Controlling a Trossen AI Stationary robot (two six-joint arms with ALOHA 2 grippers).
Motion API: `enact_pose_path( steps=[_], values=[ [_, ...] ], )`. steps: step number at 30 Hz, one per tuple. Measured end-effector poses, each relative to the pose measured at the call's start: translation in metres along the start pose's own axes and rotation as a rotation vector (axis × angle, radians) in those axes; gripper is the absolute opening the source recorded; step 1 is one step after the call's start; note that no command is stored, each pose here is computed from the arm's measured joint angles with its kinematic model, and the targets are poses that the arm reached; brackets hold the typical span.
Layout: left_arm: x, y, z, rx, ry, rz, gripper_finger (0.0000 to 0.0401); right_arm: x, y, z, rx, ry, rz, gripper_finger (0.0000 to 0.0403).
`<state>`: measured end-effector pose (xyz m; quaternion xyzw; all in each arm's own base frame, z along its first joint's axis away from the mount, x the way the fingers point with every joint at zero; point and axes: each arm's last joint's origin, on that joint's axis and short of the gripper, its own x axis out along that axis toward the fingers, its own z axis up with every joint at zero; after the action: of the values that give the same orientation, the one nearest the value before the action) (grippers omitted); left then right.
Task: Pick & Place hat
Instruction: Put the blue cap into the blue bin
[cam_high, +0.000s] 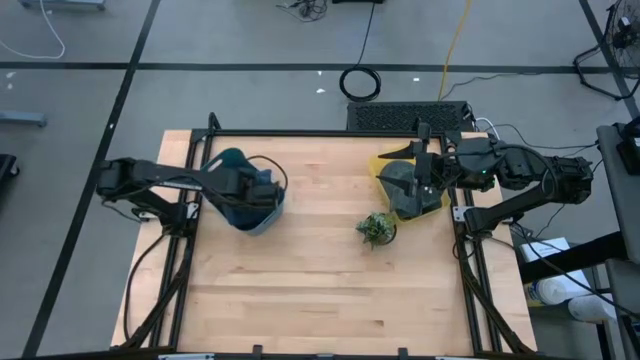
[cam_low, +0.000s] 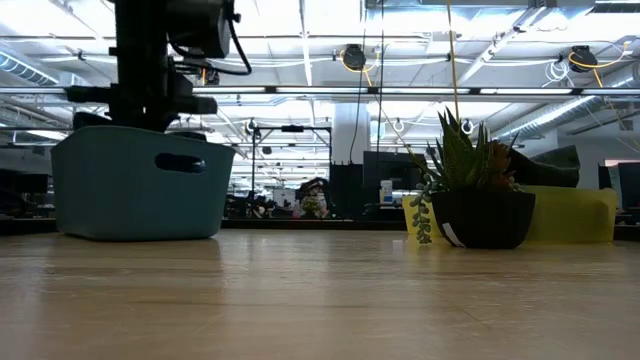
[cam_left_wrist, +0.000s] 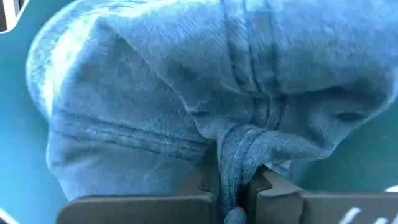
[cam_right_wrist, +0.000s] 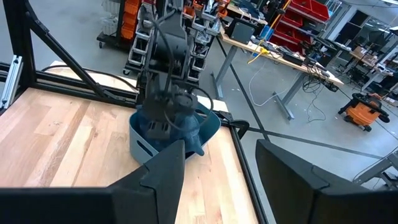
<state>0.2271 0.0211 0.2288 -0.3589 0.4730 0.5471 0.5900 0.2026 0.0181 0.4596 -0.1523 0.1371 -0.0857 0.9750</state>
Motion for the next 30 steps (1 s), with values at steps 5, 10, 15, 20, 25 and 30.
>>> enact_pose_path(
  steps=[5, 10, 15, 20, 25, 30],
  values=[
    [0.010, -0.010, -0.002, 0.015, 0.014, 0.020, 0.0023, 0.000, 0.000, 0.000, 0.001, -0.001, 0.003, 0.0187],
    [0.017, -0.016, -0.003, 0.043, 0.024, 0.031, 0.0011, 0.000, 0.000, 0.000, 0.006, -0.001, 0.004, 0.0187],
    [0.017, -0.016, -0.002, 0.039, 0.026, 0.023, 0.0030, 0.000, 0.000, 0.000, 0.026, 0.000, 0.004, 0.0187],
    [0.014, -0.013, 0.001, 0.042, 0.037, 0.006, 0.0091, 0.000, 0.000, 0.000, 0.026, 0.000, 0.004, 0.0187],
    [0.010, -0.010, 0.004, 0.041, 0.050, -0.019, 0.0146, 0.000, 0.000, 0.000, 0.026, -0.001, 0.005, 0.0187],
    [0.000, -0.003, 0.006, 0.034, 0.037, -0.074, 0.0214, 0.000, 0.000, 0.000, 0.016, -0.001, 0.005, 0.0187]
  ],
)
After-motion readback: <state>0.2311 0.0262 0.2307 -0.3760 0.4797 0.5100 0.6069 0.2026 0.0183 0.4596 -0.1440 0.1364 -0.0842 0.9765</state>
